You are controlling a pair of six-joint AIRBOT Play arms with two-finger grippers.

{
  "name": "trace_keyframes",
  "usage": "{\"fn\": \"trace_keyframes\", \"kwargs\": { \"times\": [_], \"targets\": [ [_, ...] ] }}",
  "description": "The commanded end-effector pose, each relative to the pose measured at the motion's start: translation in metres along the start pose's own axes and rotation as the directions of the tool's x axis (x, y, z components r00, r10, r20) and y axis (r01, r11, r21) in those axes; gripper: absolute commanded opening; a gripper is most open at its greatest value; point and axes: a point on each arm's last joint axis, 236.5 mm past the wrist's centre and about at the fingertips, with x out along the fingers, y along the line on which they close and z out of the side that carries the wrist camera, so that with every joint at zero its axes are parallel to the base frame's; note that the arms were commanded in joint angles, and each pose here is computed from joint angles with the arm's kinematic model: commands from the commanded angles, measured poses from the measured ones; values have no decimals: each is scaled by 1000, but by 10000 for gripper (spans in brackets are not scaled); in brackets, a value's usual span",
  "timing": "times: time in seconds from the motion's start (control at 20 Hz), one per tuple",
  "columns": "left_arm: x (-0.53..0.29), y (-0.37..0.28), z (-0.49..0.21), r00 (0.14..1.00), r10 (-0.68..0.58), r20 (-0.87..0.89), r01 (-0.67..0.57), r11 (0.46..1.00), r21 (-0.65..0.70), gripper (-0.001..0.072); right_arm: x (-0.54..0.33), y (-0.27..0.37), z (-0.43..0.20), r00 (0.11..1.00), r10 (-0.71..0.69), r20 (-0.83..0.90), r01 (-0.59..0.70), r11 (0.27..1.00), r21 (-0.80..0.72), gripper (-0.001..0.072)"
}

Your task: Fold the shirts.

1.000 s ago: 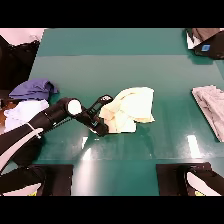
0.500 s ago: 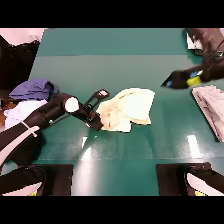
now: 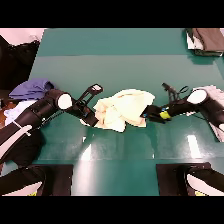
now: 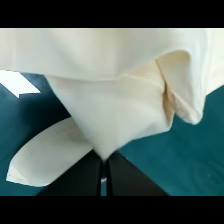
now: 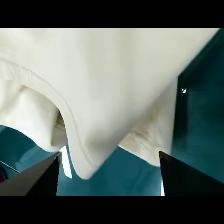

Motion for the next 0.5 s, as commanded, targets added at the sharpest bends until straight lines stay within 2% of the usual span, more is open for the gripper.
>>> {"fn": "trace_keyframes", "kwargs": {
  "times": [0.0, 0.05, 0.1, 0.15, 0.3, 0.45],
  "targets": [
    [-1, 2, 0, 1000, 5, 1, -5, 1000, 0, 25, 35, 10, 5, 998, 45, 39, -47, 998, 48, 586],
    [-1, 1, 0, 1000, 4, -1, -4, 1000, 0, 25, 40, 11, 6, 998, 38, 45, -39, 999, 35, 410],
    [-1, 1, -1, 1000, 4, -6, -4, 1000, 0, 25, 43, 12, 8, 998, 35, 57, -36, 999, 13, 147],
    [-1, 3, -3, 1000, 9, -13, -9, 1000, 4, 25, 41, 14, 10, 997, 39, 70, -38, 999, -7, 15],
    [-19, 24, -4, 997, 67, -33, -67, 998, 9, 25, 2, 30, 28, 978, 87, 191, -78, 995, -54, 15],
    [-83, 53, 29, 991, 119, 62, -117, 992, -46, 24, -79, 55, 42, 926, 167, 339, -130, 983, -130, 14]
  ]
}}
